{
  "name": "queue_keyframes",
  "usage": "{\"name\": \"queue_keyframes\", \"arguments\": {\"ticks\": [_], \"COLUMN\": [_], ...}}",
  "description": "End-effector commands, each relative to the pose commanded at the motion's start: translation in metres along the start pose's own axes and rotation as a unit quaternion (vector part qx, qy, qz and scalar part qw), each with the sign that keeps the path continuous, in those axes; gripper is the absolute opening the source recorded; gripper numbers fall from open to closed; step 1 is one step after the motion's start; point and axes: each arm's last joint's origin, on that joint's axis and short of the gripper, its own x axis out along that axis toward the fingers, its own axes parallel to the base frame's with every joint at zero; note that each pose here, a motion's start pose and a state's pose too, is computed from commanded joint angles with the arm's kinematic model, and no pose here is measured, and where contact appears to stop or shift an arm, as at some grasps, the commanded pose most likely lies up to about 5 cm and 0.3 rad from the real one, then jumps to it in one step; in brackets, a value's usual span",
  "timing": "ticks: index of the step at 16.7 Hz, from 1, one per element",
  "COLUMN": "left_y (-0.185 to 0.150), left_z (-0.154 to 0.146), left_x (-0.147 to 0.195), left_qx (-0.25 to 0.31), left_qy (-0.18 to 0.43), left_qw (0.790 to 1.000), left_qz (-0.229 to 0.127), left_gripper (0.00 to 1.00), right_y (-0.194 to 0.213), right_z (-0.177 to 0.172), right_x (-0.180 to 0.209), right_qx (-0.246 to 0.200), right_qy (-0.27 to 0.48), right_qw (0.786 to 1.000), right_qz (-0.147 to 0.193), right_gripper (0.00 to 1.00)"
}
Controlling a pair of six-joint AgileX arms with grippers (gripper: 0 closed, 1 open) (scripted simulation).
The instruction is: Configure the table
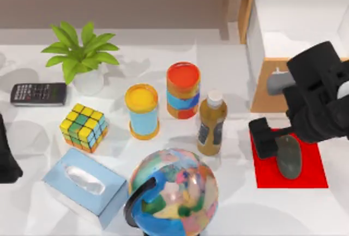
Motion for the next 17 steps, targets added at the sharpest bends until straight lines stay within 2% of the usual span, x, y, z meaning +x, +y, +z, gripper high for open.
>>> {"name": "queue_keyframes", "arguments": {"ticks": [4,7,12,17], "left_y": [0.0,0.0,0.0,0.0], "left_z": [0.0,0.0,0.0,0.0], "left_x": [0.0,0.0,0.0,0.0], "left_qx": [0.0,0.0,0.0,0.0], "left_qy": [0.0,0.0,0.0,0.0], "left_qw": [1.0,1.0,1.0,1.0], "left_qz": [0.0,0.0,0.0,0.0], "left_gripper": [1.0,1.0,1.0,1.0], "right_y": [0.0,-0.001,-0.009,-0.024], "right_z": [-0.024,-0.043,-0.068,-0.079], "right_x": [0.004,0.008,0.014,0.018], "right_qx": [-0.126,-0.225,-0.37,-0.468], "right_qy": [-0.113,-0.196,-0.295,-0.324], "right_qw": [0.985,0.953,0.867,0.769], "right_qz": [-0.017,-0.053,-0.157,-0.291], "right_gripper": [1.0,1.0,1.0,1.0]}}
